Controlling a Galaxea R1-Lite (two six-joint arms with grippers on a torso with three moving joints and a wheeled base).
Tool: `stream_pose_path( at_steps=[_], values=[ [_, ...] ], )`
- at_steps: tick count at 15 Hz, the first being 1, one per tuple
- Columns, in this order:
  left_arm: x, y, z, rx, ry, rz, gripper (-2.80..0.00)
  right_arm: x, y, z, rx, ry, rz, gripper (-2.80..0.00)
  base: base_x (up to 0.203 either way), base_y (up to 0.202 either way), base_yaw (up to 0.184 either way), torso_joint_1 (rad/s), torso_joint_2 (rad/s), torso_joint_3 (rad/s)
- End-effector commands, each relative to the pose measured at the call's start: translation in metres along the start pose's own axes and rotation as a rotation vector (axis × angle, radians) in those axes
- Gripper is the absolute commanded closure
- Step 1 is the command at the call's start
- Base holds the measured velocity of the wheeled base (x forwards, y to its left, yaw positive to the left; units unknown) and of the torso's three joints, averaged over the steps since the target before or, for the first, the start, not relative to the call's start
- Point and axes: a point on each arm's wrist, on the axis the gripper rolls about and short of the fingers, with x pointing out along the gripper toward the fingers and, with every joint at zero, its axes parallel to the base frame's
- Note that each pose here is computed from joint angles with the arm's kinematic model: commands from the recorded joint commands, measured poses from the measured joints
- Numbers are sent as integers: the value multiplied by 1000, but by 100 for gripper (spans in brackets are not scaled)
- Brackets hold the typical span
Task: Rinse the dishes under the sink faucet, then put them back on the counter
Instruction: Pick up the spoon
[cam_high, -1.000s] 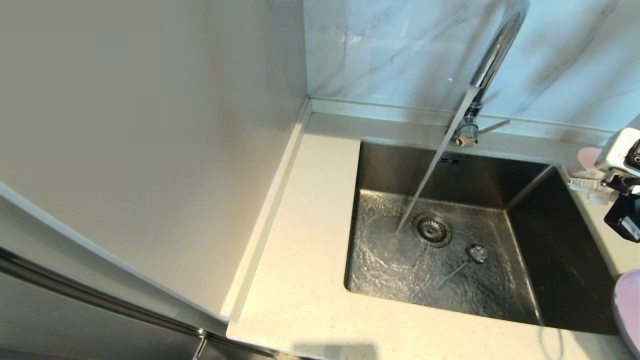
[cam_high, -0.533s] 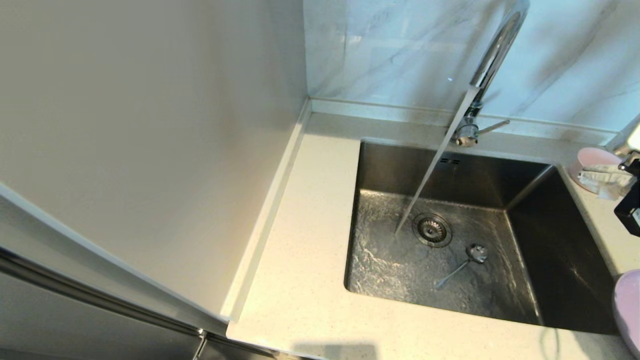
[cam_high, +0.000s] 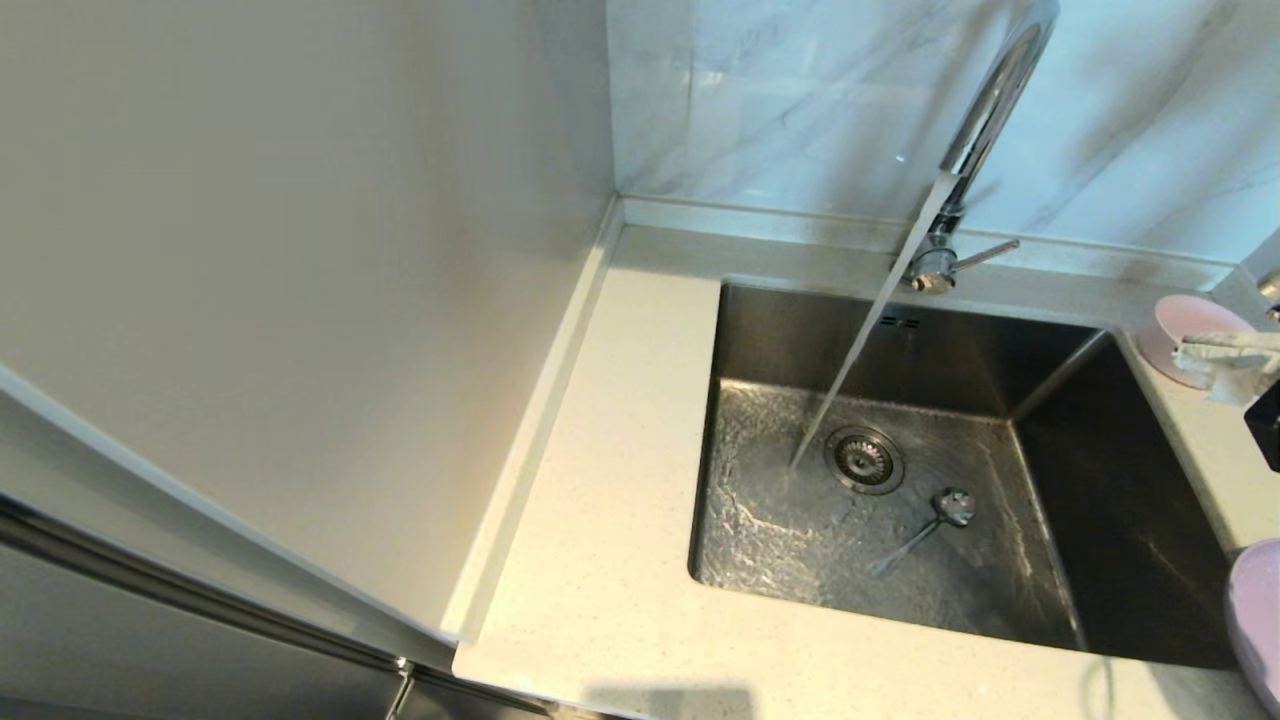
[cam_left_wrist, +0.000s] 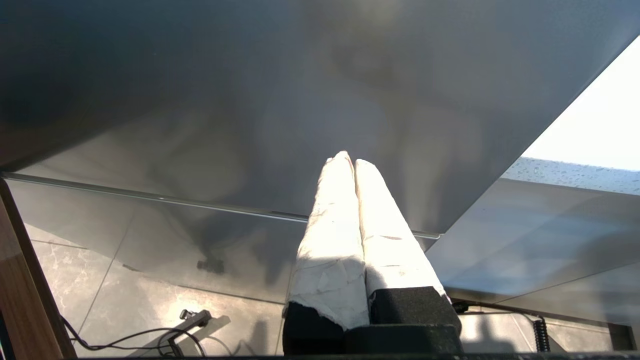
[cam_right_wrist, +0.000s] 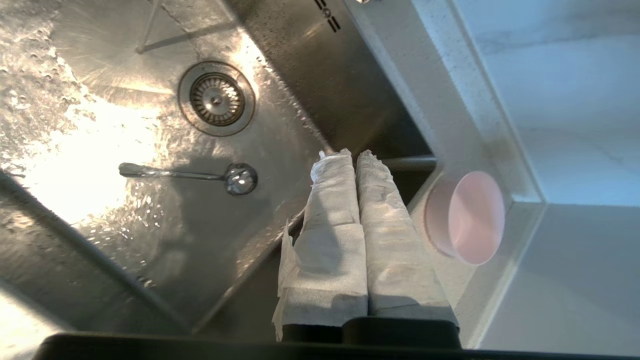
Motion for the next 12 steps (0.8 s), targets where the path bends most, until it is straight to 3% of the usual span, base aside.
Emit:
stream_pose_path(
  at_steps=[1,6,9,12],
  values=[
    [0,0,0,0,0,0,0,-12,0,2,10,-5,-3,0,0,0,0,0,0,0],
    [0,0,0,0,0,0,0,-38,-2,8,8,-42,-51,0,0,0,0,0,0,0],
    [0,0,0,0,0,0,0,-63,-6,15,27,41,-63,0,0,0,0,0,0,0],
    [0,0,0,0,0,0,0,-99,-18,32,106,151,-53,0,0,0,0,0,0,0]
  ],
)
